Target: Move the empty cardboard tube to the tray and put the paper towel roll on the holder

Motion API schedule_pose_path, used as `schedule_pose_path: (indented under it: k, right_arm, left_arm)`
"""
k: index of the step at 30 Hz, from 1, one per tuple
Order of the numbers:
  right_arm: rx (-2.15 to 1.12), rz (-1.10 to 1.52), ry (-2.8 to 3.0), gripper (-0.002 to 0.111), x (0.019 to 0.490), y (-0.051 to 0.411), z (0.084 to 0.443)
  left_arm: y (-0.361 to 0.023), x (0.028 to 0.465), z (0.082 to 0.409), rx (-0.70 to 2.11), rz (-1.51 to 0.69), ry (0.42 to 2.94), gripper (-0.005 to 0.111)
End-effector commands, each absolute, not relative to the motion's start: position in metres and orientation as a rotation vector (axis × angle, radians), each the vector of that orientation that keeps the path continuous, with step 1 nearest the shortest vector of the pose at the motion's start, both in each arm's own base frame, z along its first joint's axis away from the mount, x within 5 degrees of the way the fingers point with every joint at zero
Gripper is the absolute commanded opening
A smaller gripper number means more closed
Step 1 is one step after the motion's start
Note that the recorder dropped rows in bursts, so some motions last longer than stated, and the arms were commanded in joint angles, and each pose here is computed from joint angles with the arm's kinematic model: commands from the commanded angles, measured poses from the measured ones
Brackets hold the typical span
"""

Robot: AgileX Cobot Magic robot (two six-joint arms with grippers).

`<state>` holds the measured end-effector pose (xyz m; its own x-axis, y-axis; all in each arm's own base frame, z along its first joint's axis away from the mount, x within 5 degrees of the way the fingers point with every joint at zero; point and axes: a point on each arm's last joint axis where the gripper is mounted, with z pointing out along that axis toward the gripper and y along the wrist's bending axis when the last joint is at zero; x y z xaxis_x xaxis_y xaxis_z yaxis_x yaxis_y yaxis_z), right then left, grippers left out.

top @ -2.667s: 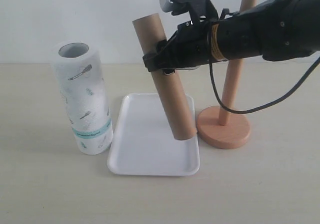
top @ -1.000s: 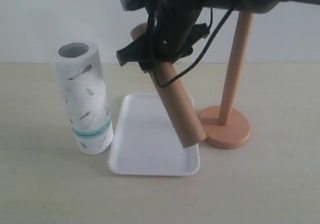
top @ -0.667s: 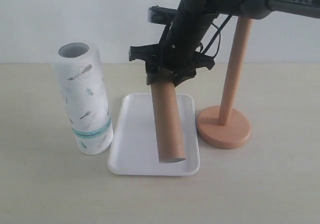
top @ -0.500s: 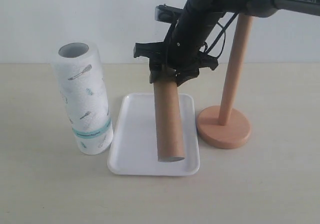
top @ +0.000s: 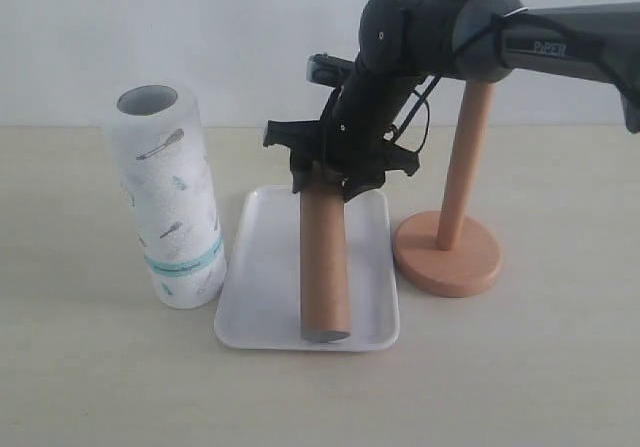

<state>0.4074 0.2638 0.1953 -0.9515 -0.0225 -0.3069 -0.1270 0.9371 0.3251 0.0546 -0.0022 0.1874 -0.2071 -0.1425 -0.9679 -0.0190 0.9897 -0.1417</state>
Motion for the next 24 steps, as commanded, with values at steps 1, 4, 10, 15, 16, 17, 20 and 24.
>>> schedule_pose_path:
  k: [1, 4, 10, 15, 16, 17, 20, 24]
  right_arm:
    - [-0.067, 0.503, 2.784, 0.067, 0.411, 0.26, 0.199]
    - [-0.068, 0.498, 2.798, 0.067, 0.41, 0.26, 0.2]
    - [-0.121, 0.438, 2.917, 0.067, 0.401, 0.257, 0.218]
    - [-0.214, 0.415, 2.955, 0.036, 0.395, 0.254, 0.243]
    - [-0.248, 0.422, 2.944, 0.023, 0.394, 0.255, 0.247]
    - [-0.298, 0.426, 2.929, 0.008, 0.393, 0.255, 0.25]
    - [-0.387, 0.426, 2.899, 0.0, 0.391, 0.254, 0.256]
    - [-0.46, 0.45, 2.848, 0.0, 0.38, 0.261, 0.274]
  left_arm:
    - [-0.002, 0.055, 0.187, -0.126, -0.116, 1.771, 0.005]
    - [-0.002, 0.055, 0.187, -0.126, -0.116, 1.771, 0.005]
    - [-0.002, 0.055, 0.187, -0.126, -0.116, 1.771, 0.005]
    - [-0.002, 0.055, 0.187, -0.126, -0.116, 1.771, 0.005]
    - [-0.002, 0.055, 0.187, -0.126, -0.116, 1.771, 0.005]
    - [-0.002, 0.055, 0.187, -0.126, -0.116, 1.771, 0.005]
    - [-0.002, 0.055, 0.187, -0.126, -0.116, 1.771, 0.005]
    - [-0.002, 0.055, 0.187, -0.126, -0.116, 1.771, 0.005]
